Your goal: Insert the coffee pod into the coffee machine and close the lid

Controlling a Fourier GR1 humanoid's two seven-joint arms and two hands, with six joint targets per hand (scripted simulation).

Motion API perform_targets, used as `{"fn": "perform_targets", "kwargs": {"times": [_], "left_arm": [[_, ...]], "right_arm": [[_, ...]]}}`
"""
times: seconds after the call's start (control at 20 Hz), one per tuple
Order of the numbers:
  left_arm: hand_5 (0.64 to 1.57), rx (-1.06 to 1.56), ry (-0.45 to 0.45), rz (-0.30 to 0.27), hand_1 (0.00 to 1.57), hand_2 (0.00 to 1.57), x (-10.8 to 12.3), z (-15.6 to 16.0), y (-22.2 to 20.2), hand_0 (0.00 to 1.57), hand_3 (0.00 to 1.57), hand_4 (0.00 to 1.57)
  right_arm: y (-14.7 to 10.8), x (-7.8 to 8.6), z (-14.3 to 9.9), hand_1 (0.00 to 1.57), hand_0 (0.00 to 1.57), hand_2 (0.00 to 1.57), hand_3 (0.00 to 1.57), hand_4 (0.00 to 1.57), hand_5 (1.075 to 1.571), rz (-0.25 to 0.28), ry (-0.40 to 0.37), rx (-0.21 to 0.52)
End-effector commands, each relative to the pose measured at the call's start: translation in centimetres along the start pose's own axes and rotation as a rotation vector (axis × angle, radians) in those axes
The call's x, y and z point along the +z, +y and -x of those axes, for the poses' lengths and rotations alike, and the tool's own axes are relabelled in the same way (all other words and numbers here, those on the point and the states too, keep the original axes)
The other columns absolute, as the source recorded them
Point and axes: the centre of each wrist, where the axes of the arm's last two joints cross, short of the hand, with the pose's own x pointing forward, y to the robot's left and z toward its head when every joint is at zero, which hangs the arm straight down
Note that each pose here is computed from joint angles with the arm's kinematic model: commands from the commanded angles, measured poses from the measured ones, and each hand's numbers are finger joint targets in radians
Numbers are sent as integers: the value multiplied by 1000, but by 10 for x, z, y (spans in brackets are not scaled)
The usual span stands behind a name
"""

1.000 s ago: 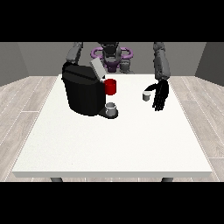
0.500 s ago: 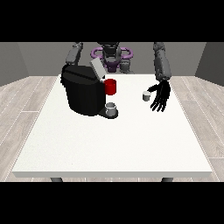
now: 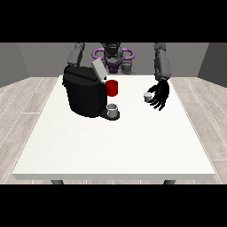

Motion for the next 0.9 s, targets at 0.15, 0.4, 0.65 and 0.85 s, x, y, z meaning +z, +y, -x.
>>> {"fn": "perform_targets", "kwargs": {"times": [0.15, 0.4, 0.65, 0.85], "left_arm": [[1571, 10, -29, 119, 1324, 1324, -5, -12, -41, 1324, 1151, 57], [1571, -13, -49, 114, 1151, 1262, 0, -9, -58, 1151, 1182, 323], [1571, 46, -138, 64, 1557, 1523, -10, -21, -46, 1557, 1427, 706], [1571, 27, -143, 63, 1208, 1317, -15, -23, -34, 1208, 1330, 680]], "right_arm": [[-10, -3, 1, 0, 0, 0, 0, 318, 1571, -7, 40, 13], [-17, 9, 22, 0, 0, 0, 0, 365, 1571, 61, 38, -11], [-33, 18, 31, 0, 0, 0, 0, 409, 1571, 37, 65, -3], [-14, 18, 39, 0, 0, 0, 0, 392, 1571, 63, 102, -10]]}}
